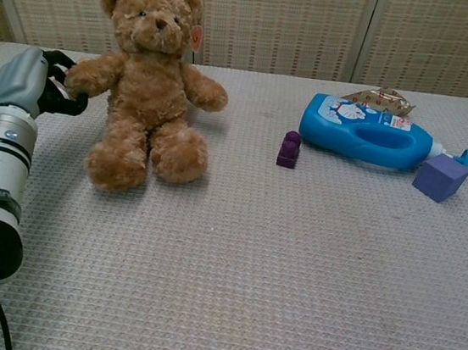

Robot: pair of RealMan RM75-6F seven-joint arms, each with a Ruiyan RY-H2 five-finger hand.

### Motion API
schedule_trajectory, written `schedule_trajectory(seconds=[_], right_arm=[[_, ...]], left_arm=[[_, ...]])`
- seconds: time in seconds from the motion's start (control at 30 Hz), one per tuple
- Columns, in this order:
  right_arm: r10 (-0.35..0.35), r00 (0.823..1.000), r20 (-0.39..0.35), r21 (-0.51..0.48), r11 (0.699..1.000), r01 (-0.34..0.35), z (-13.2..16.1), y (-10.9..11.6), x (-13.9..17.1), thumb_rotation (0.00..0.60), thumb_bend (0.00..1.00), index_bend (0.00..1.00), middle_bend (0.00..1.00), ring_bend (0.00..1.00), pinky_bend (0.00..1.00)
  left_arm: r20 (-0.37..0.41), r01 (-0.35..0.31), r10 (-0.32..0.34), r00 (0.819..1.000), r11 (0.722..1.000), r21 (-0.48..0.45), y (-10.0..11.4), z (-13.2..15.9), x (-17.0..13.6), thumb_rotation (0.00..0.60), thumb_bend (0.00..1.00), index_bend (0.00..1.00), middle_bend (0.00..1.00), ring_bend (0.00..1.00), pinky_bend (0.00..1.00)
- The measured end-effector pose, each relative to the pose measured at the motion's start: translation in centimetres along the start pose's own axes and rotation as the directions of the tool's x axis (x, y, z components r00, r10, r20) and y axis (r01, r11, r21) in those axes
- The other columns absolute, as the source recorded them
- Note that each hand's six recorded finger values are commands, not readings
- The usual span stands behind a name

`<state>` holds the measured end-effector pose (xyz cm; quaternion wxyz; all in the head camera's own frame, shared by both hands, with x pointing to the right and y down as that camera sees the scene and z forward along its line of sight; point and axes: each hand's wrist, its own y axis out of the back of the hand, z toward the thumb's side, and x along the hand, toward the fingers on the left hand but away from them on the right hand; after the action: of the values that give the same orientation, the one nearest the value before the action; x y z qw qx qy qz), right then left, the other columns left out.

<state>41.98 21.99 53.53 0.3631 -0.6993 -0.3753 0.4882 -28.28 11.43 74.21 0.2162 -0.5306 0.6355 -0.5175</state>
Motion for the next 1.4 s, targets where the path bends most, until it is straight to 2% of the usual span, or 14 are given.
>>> schedule_trajectory(seconds=[0.23, 0.5, 0.73, 1.0, 1.27, 1.4], right_arm=[[0.008, 1.0, 0.0, 0.0, 1.0, -0.008, 0.0, -0.1, 0.0, 0.6, 0.15, 0.0, 0.04, 0.0, 0.04], [0.009, 1.0, 0.0, -0.001, 1.0, -0.009, 0.0, -0.1, 0.0, 0.6, 0.15, 0.0, 0.04, 0.0, 0.04], [0.014, 1.0, 0.001, 0.001, 1.0, -0.014, 0.0, -0.2, -0.1, 0.6, 0.15, 0.0, 0.04, 0.0, 0.04], [0.011, 1.0, 0.0, -0.001, 1.0, -0.011, 0.0, -0.1, 0.0, 0.6, 0.15, 0.0, 0.04, 0.0, 0.04], [0.013, 1.0, 0.001, 0.002, 1.0, -0.013, 0.0, -0.2, -0.1, 0.6, 0.15, 0.0, 0.04, 0.0, 0.04], [0.014, 1.0, -0.001, 0.0, 1.0, -0.014, 0.0, -0.2, -0.1, 0.6, 0.15, 0.0, 0.04, 0.0, 0.04]], left_arm=[[0.058, -0.037, 0.039, 0.998, 0.999, -0.037, 0.6, 0.8, -0.1, 0.6, 0.43, 0.4, 0.49, 0.46, 0.44], [0.035, 0.025, -0.025, 0.999, 1.0, -0.004, -0.6, 0.1, -0.4, 0.6, 0.43, 0.41, 0.5, 0.47, 0.44], [0.061, -0.018, 0.019, 0.998, 1.0, -0.025, 0.1, 0.5, -0.4, 0.6, 0.43, 0.39, 0.49, 0.46, 0.44], [0.041, 0.037, -0.037, 0.998, 0.999, -0.001, -0.9, 0.0, -0.7, 0.6, 0.43, 0.4, 0.49, 0.46, 0.44], [0.07, 0.003, -0.002, 0.998, 1.0, -0.018, -0.3, 0.4, -0.7, 0.6, 0.43, 0.39, 0.49, 0.46, 0.44], [0.06, 0.047, -0.047, 0.997, 0.999, -0.009, -1.0, 0.4, -0.9, 0.6, 0.43, 0.39, 0.49, 0.46, 0.44]])
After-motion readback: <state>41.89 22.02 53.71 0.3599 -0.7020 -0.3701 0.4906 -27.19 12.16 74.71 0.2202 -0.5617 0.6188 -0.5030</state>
